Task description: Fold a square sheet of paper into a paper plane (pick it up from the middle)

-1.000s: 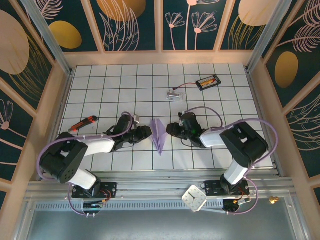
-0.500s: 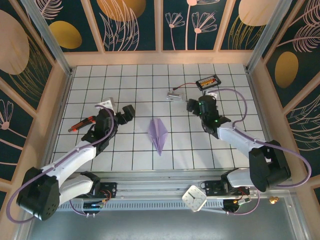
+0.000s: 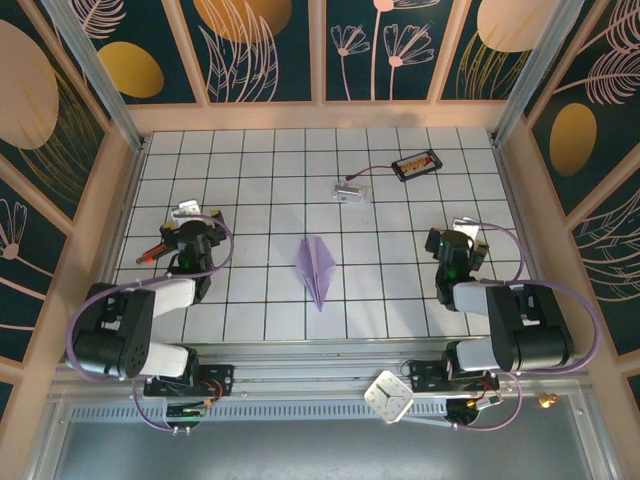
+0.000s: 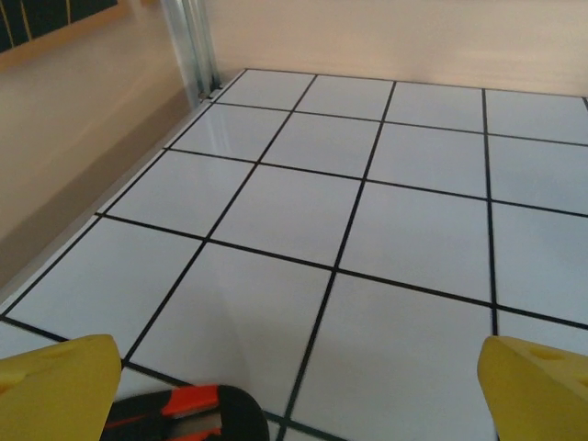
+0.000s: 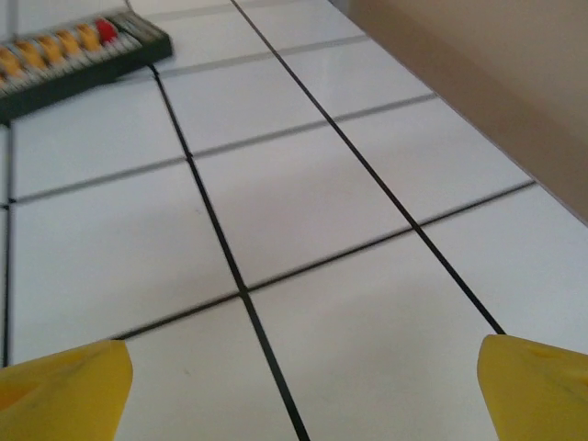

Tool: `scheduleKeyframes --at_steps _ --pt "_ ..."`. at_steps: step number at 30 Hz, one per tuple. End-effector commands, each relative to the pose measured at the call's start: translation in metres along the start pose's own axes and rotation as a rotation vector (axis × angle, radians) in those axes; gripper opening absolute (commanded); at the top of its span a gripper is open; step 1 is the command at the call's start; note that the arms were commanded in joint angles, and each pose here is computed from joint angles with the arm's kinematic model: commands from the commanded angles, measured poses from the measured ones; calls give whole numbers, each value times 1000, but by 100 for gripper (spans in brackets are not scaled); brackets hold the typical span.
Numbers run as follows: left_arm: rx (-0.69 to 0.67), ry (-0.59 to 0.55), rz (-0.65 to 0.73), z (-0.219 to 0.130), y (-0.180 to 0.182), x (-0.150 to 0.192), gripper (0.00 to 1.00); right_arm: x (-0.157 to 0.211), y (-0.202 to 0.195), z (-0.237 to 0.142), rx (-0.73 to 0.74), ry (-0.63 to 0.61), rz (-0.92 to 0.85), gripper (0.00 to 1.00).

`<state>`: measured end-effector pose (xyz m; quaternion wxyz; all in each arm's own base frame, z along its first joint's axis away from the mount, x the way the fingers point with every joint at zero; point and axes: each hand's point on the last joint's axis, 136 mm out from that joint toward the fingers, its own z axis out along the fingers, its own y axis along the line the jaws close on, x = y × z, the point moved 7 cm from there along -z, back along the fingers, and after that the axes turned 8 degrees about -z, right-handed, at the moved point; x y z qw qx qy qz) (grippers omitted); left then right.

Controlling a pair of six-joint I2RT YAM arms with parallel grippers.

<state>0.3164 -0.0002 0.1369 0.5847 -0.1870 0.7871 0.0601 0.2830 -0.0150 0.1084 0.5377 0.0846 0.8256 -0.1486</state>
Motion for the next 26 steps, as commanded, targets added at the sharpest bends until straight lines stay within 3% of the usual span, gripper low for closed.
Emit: scheduleKeyframes --at_steps 1,4,7,10,12,26 --pt "101 -85 -57 3 4 -17 99 -45 0 -12 -120 -293 75 96" --pt "157 -165 -65 -11 14 -21 99 -46 -4 -19 -147 -382 88 97" --pt "203 -256 -83 -24 23 -17 99 -34 -2 -7 -179 -378 99 96" --pt "246 -245 -58 -14 17 -8 99 -31 2 0 -188 -335 86 96" --pt "233 -169 -34 -3 13 -6 99 -32 0 5 -162 -331 96 98" --pt "233 -197 -44 -7 15 -7 99 -32 0 5 -166 -327 96 99"
